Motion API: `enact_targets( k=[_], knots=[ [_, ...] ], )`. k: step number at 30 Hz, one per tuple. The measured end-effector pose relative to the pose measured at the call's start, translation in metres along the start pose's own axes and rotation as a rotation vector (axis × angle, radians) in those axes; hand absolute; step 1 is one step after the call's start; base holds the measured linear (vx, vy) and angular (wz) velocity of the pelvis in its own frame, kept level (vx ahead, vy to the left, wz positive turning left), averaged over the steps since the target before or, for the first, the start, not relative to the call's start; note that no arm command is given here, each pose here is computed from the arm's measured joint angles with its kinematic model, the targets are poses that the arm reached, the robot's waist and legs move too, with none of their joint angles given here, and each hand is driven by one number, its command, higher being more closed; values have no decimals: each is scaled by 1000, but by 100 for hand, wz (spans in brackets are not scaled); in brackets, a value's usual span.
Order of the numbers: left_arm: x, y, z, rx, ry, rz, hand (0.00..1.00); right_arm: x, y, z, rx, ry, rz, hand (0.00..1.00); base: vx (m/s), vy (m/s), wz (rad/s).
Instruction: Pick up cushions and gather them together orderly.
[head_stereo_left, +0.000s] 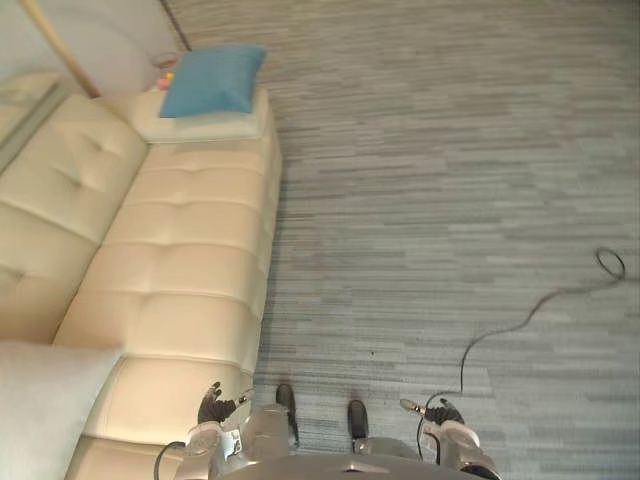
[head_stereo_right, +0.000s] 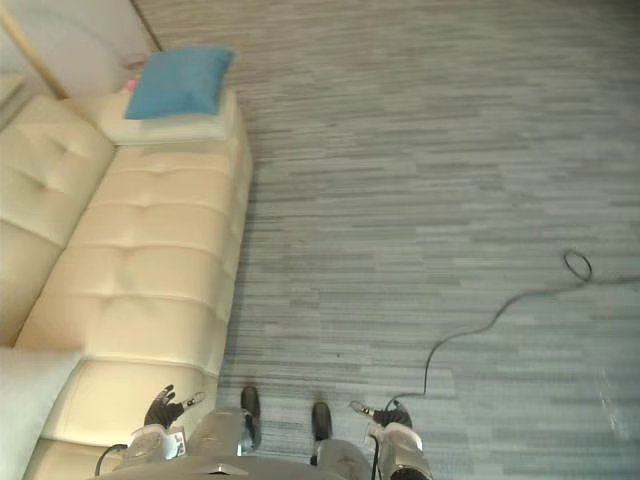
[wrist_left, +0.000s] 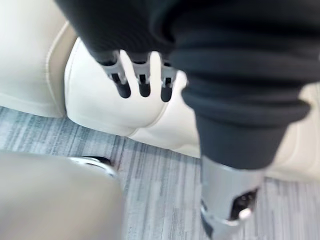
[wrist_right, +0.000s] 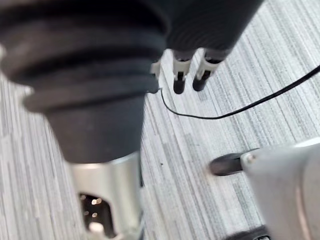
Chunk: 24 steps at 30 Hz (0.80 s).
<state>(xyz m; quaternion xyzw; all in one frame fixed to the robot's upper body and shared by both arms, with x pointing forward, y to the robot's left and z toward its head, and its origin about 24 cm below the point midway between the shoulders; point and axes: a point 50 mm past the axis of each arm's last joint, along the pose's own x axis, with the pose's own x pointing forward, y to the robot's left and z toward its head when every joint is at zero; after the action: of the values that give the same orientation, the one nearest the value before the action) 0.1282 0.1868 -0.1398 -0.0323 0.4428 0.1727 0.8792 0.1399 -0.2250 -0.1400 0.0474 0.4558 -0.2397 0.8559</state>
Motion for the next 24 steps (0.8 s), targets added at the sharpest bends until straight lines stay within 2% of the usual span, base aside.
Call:
enact_targets(
  k=[5, 9, 16, 20, 24],
  knots=[
    [-3, 13, -14, -9, 42, 47, 0, -6, -5, -26, 10, 74, -11, 0, 311, 185, -37],
    [-3, 24, -15, 56, 42, 56, 0, -8, 2, -29, 40, 76, 1, 0, 385, 64, -6],
    [0, 7, -13, 79, 60, 10, 0, -3, 8, -2, 46, -16, 26, 0, 474, -116, 5],
    [1, -7, -18, 97, 91, -36, 0, -2, -7, -3, 44, -10, -11, 0, 602, -302, 24],
    [-1, -16, -19, 41, 97, -45, 0, -1, -13, -2, 66, -15, -35, 0, 501, -213, 19]
  ],
)
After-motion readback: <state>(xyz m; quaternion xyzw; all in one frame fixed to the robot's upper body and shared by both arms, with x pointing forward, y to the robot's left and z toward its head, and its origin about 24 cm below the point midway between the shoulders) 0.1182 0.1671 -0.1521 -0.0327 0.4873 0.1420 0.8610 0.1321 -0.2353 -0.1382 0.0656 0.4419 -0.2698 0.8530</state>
